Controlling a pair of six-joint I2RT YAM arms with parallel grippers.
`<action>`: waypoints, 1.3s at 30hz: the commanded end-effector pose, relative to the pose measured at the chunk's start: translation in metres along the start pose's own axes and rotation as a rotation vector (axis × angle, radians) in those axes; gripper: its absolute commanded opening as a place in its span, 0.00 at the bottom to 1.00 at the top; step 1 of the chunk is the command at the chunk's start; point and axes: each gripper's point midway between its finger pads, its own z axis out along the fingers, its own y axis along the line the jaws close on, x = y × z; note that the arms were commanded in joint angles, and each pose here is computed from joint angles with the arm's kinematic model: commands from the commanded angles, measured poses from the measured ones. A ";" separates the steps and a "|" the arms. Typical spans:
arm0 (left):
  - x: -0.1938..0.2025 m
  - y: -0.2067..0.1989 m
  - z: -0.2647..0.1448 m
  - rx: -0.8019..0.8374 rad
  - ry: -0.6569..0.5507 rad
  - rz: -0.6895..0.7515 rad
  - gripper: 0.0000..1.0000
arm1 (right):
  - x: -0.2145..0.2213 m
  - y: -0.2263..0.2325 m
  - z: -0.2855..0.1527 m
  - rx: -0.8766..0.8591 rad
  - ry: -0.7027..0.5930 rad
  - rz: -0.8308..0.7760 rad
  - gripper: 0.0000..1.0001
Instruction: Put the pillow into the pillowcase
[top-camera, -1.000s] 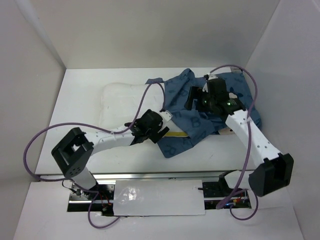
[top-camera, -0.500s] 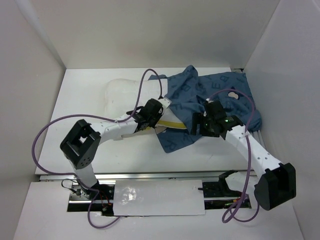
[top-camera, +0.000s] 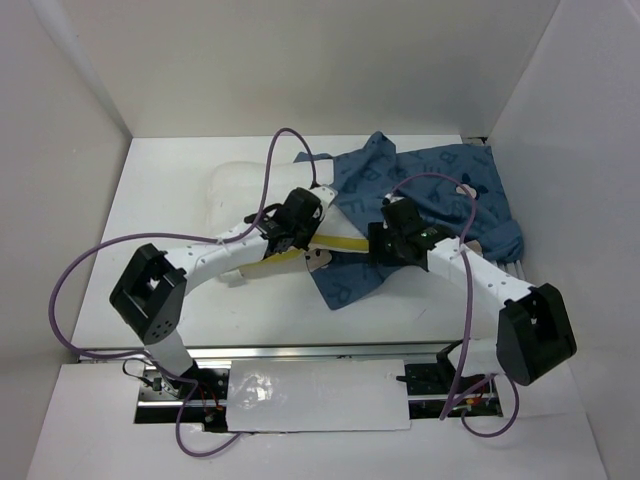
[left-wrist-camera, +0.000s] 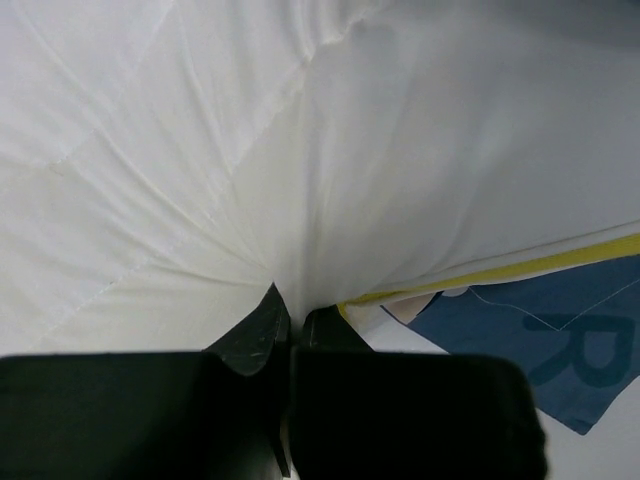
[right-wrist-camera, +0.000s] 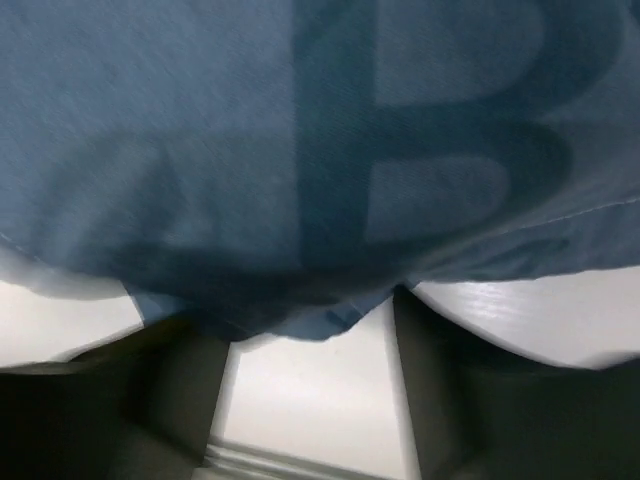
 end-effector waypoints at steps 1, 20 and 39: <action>-0.031 0.001 -0.005 -0.014 -0.076 -0.060 0.00 | -0.033 0.003 0.000 0.045 -0.121 0.026 0.59; -0.042 -0.037 0.003 -0.007 0.157 -0.555 0.00 | -0.042 0.191 -0.039 -0.520 -0.180 -0.325 0.00; -0.020 -0.031 -0.023 0.078 0.137 -0.625 0.10 | 0.003 0.225 -0.074 -0.801 -0.274 -0.639 0.22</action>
